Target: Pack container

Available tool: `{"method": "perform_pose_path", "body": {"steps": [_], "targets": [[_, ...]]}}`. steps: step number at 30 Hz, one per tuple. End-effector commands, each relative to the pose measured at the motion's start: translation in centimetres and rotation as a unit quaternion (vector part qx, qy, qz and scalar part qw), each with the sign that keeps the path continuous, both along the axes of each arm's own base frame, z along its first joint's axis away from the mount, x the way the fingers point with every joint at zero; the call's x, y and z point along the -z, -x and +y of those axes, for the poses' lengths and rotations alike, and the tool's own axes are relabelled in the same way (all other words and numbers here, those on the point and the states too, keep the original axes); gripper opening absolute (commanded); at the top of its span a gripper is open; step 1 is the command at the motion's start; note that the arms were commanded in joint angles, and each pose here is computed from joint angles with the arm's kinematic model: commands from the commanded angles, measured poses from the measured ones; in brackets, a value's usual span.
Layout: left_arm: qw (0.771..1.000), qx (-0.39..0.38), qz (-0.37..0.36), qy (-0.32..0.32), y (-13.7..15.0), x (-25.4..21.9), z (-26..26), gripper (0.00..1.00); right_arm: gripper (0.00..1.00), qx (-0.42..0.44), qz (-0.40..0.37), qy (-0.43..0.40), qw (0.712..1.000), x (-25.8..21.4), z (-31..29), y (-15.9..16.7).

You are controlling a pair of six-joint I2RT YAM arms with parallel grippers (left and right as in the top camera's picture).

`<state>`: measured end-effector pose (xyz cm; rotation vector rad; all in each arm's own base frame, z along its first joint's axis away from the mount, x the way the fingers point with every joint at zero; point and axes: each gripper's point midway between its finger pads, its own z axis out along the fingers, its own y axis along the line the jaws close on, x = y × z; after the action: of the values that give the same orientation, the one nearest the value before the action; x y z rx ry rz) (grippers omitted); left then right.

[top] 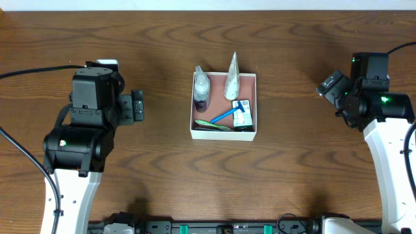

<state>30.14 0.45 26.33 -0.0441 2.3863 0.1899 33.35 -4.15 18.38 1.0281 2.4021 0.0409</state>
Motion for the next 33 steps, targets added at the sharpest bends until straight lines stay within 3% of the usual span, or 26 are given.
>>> {"method": "perform_pose_path", "body": {"steps": [1, 15, 25, 33], "targets": [[0.999, 0.017, 0.009, -0.036, 0.4, -0.4, 0.6, 0.98, 0.99, -0.002, -0.001, 0.005, 1.0, -0.2, -0.2, -0.1], [0.999, 0.022, 0.032, -0.036, 1.1, 1.4, 0.5, 0.98, 0.99, -0.002, -0.001, 0.005, 1.0, -0.2, -0.2, -0.1], [0.995, 0.043, -0.093, 0.004, 3.5, 5.8, -0.3, 0.98, 0.99, -0.002, -0.001, 0.005, 1.0, -0.2, -0.2, -0.1], [0.99, 0.032, -0.136, 0.013, 6.1, 8.4, 0.4, 0.98, 0.99, -0.002, -0.001, 0.005, 1.0, -0.2, -0.2, -0.1]]}}
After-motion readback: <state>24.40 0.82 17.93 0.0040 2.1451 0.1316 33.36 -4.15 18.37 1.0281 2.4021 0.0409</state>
